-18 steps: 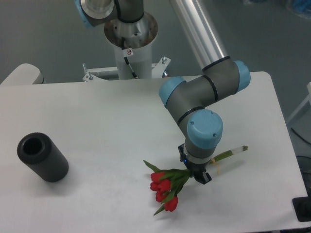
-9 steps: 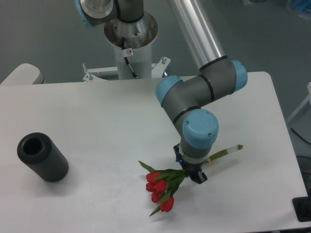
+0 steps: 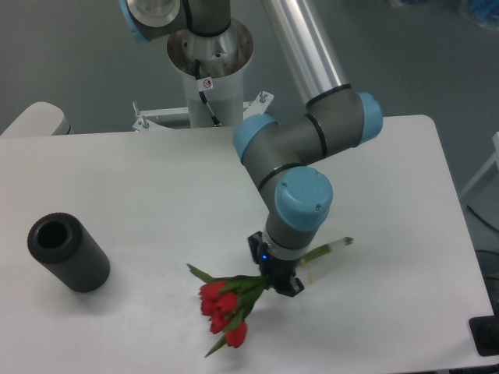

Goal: Insert the flowers into the vase
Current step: 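Carry the tulips over to the black cylindrical vase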

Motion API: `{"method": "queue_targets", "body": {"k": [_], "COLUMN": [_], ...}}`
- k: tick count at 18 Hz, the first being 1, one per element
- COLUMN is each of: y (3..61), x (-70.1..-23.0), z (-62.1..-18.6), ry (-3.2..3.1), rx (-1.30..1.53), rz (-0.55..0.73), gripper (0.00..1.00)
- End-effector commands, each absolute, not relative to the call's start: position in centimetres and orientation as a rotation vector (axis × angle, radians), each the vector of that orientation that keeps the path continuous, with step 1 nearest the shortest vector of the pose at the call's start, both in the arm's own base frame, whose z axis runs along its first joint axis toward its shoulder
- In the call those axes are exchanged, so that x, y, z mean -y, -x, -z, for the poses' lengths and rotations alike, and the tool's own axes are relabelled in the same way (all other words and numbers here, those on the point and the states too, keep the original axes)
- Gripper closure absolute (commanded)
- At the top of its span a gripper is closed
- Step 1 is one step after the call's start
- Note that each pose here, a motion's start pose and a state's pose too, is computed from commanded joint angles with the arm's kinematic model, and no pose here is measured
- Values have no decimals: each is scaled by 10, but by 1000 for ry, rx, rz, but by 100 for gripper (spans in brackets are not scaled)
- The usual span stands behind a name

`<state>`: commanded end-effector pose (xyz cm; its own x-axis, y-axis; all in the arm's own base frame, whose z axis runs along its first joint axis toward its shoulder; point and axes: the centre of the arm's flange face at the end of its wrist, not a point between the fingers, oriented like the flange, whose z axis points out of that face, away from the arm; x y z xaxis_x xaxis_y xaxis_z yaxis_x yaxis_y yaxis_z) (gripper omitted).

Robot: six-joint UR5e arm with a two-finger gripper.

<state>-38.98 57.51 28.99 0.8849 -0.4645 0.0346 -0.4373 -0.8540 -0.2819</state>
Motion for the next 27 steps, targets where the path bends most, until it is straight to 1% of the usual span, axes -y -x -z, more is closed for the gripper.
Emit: {"method": "queue_targets", "body": {"k": [6,11,14,22,27], "y": [346,316,301,270,258], "x": [-590,-607,-614,-630,-628], "z": [-318,-350,-369,-408,-435], "ry": [2665,2447,2339,2069,1903], "rx": [-598,-476,-446,-459,-467], "rz": [245,430,510,641,708], "gripper": [100,100,100,100,100]}}
